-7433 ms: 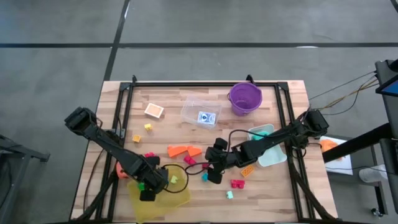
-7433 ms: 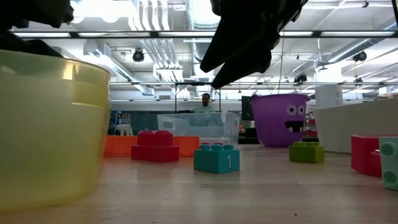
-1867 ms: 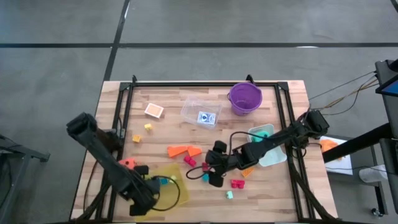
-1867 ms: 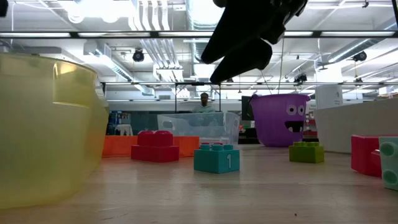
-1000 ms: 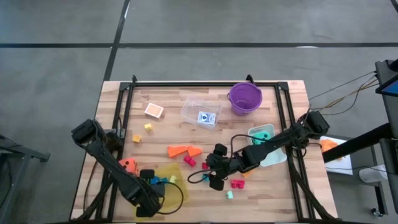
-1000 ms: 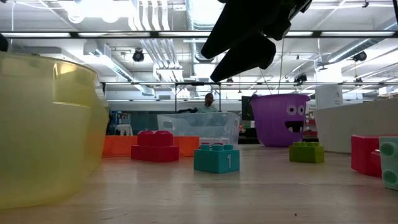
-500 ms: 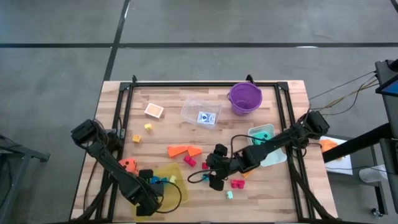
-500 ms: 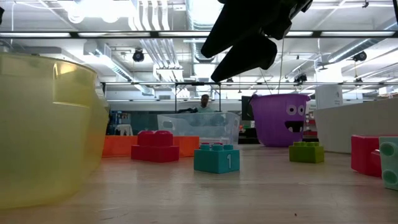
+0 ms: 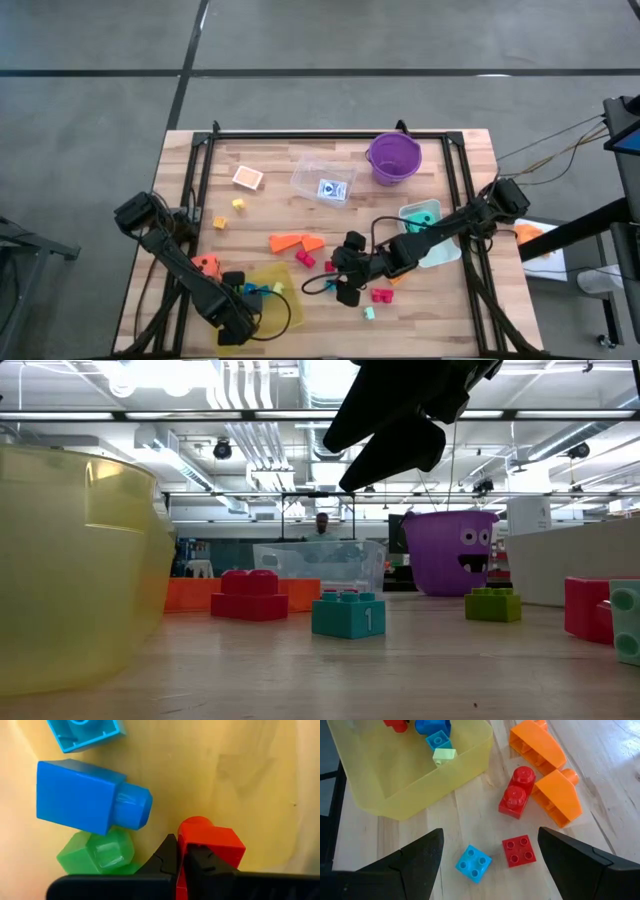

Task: Pick & Place Toys
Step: Put the red game piece into the yellow bin

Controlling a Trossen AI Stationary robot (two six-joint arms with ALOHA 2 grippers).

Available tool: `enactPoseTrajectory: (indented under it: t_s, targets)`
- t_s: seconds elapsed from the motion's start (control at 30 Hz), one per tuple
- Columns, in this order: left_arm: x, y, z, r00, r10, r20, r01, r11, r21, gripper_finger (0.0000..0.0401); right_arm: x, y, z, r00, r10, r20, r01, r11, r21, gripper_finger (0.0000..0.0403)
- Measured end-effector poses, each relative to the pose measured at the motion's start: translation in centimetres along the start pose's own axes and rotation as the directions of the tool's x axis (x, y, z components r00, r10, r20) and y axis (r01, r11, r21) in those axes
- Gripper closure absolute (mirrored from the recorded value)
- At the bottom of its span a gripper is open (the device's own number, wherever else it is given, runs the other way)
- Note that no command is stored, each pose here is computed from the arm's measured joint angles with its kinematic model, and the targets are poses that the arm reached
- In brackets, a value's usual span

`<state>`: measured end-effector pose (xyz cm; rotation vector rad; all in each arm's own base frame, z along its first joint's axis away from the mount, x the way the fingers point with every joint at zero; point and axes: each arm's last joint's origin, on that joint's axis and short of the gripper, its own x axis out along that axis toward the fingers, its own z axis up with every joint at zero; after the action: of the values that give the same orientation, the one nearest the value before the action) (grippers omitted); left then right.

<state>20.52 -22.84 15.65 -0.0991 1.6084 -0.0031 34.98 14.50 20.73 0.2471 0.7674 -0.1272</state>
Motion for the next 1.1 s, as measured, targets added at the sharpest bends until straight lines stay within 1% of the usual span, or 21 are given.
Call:
enactPoseTrajectory:
  t_s: [0.37, 0.5, 0.6, 0.9, 1.1]
  targets:
    - [0.00, -0.05, 0.04, 1.000, -0.006, 0.003, 0.006, 1.000, 0.006, 0.0398, 0.00, 0.00, 0.00, 1.000, 0.000, 0.000, 0.000, 1.000, 0.000, 0.0083]
    - [0.00, -0.12, -0.05, 0.999, -0.030, -0.026, 0.030, 0.999, 0.011, 0.0390, 0.00, 0.00, 0.00, 1.000, 0.000, 0.000, 0.000, 1.000, 0.000, 0.0083]
    - [-0.01, -0.14, -0.07, 0.999, -0.036, -0.035, 0.037, 0.999, 0.014, 0.0368, 0.00, 0.00, 0.00, 1.000, 0.000, 0.000, 0.000, 1.000, 0.000, 0.0083]
    - [-0.04, -0.13, -0.06, 0.999, -0.037, -0.034, 0.038, 0.999, 0.029, 0.0280, 0.00, 0.00, 0.00, 1.000, 0.001, 0.000, -0.001, 1.000, 0.000, 0.0083]
    - [-0.04, -0.13, -0.06, 0.998, -0.044, -0.042, 0.045, 0.999, 0.028, 0.0232, 0.01, 0.00, 0.00, 1.000, 0.000, -0.001, 0.000, 1.000, 0.000, 0.0083]
